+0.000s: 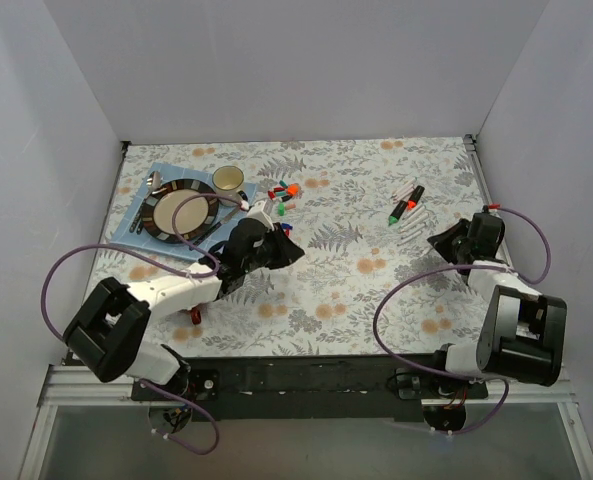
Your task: Open the pen caps
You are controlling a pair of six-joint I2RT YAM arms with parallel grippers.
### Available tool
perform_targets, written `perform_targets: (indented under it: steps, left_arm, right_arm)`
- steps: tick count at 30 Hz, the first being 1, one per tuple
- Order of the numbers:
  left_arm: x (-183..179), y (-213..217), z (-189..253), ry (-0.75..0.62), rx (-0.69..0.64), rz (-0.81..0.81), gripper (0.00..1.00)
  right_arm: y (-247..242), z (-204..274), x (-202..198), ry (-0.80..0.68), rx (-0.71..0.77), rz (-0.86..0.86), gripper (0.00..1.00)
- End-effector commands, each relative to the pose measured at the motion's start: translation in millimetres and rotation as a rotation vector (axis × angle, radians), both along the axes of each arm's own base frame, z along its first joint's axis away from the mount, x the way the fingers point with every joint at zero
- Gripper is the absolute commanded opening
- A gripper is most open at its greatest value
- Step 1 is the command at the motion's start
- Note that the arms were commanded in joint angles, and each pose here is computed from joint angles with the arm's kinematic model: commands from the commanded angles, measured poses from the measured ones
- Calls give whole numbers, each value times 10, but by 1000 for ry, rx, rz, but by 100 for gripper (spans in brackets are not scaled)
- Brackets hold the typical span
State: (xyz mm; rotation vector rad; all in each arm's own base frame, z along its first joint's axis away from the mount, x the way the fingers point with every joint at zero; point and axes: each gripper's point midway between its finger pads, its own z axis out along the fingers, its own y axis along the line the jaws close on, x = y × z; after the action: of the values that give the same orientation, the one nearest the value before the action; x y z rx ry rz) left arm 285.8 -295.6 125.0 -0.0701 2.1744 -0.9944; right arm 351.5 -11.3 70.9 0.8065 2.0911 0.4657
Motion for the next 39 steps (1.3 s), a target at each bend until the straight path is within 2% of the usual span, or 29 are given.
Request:
perform_targets:
  steps: [1,3,6,7,8,11,12,16,18,28,30,31,33,37,39]
  left_arm:
    - [310,235,-132,-13,121,95,0]
    - [423,292,-147,-9,131,121,0]
    - [572,351,-160,-11,156,145,0]
    - [604,375,-165,-15,172,149,0]
    - [634,386,-190,-12,184,155,0]
    - [779,423,-131,-31,208,176,0]
    - [826,449,-180,-25,224,184,2]
    - [980,493,-266,-6,277,201,4]
    - [1088,529,-320,0,314,216,8]
    - [1598,595,-496,9,466,282,12]
    - [1687,596,-501,7,485,295,19]
    - [1712,612,-516,7,499,303,28]
    - [1751,616,-528,17,517,305,31]
    - [1768,627,-444,3,518,311,46]
    - [1764,638,-319,-17,515,317,48]
  right_arm:
    - [-142,-78,83,25,32,-49,3]
    - [-73,-182,138,63,71,-6,7]
    - [65,-255,228,75,110,104,21]
    - [87,-268,235,82,117,122,27]
    - [143,-235,265,55,127,166,39]
    - [194,-105,287,-11,124,204,62]
    - [193,-83,286,-16,120,206,64]
    - [170,31,276,-52,104,207,68]
    - [140,124,276,-84,90,207,68]
    - [154,301,237,-141,82,235,68]
    - [164,304,234,-143,87,243,68]
    - [174,302,231,-143,90,248,68]
    - [196,326,226,-152,93,267,68]
    - [255,392,203,-183,87,317,69]
    - [286,440,186,-216,68,361,70]
